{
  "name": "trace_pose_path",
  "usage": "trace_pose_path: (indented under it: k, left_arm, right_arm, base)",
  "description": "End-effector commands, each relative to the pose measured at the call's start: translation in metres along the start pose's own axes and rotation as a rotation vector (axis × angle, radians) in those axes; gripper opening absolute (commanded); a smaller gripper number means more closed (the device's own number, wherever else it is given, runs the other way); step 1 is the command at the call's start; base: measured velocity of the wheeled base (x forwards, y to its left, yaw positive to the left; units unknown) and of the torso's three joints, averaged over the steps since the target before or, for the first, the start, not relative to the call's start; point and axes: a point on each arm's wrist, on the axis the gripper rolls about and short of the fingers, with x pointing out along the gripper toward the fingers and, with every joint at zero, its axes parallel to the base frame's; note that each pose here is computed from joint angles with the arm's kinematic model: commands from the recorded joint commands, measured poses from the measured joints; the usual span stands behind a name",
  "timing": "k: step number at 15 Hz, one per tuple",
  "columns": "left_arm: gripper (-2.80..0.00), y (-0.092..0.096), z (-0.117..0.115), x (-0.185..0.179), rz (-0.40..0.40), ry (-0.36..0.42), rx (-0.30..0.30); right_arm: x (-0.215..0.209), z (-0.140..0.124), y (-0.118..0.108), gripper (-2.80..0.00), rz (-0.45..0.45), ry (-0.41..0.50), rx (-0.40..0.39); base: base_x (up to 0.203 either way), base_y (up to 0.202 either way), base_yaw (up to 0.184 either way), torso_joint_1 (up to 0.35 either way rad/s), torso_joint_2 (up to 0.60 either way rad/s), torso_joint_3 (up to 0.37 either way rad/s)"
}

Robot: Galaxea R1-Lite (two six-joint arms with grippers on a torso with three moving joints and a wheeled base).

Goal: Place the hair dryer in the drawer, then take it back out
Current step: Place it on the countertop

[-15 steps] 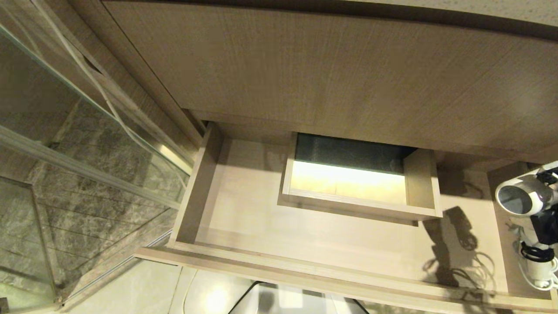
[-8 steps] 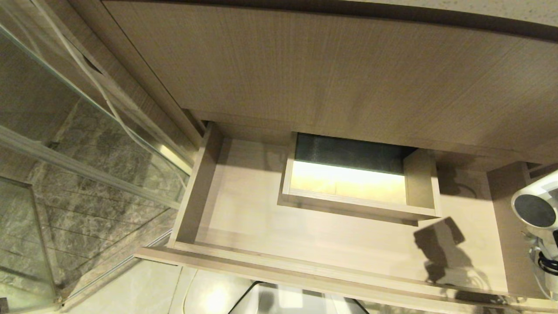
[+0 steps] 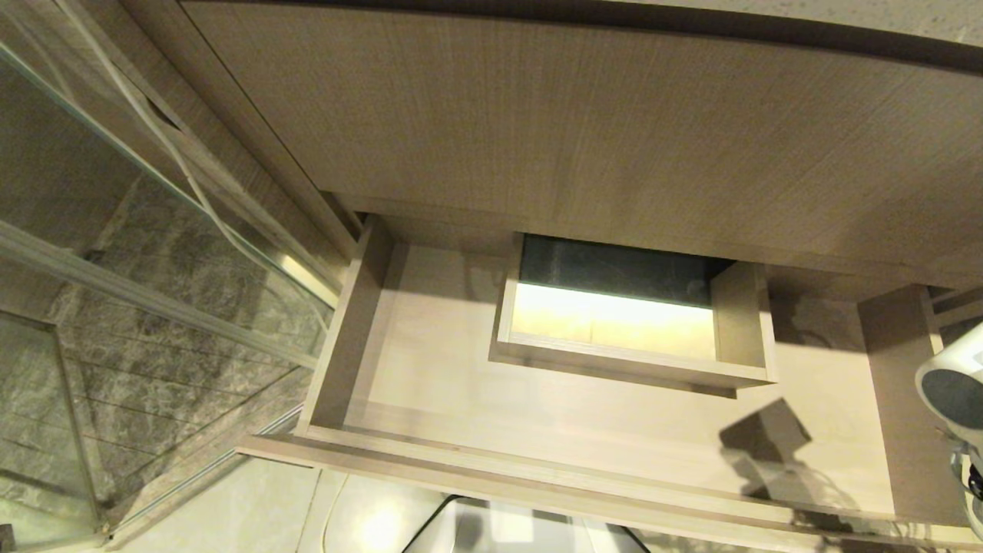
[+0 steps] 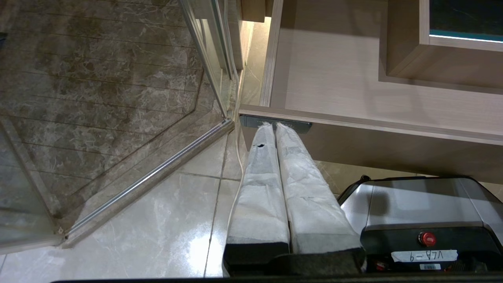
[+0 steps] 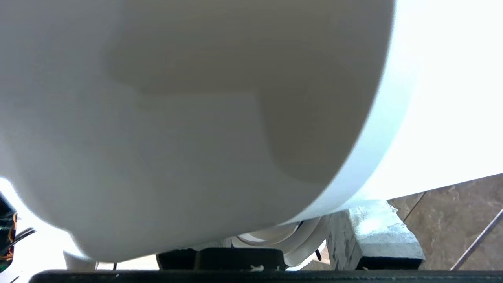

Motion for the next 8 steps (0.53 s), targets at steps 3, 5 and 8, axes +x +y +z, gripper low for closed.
trace_pose_path:
  k: [3,5,8]
  left_arm:
    - [-2.8,0.0,0.0,0.0,0.0,0.0,0.0]
    - [-2.8,0.0,0.0,0.0,0.0,0.0,0.0]
    - [-2.8,0.0,-0.0003,0.0001,0.0,0.001,0.0]
  right_arm:
    - [-0.007,-0.0035,0.0061,-2.8,-0.002,-0.007,-0.007]
    - [-0.0075,-0.0029,0.0058,-2.8,-0.002,-0.008,-0.008]
    - [-0.0076,-0.0029,0.0062,-2.8,-0.002,-0.012,-0.009]
  base:
    - [0.0,0.0,0.0,0.0,0.0,0.0]
    - [0.0,0.0,0.0,0.0,0.0,0.0]
    - [0.0,0.0,0.0,0.0,0.0,0.0]
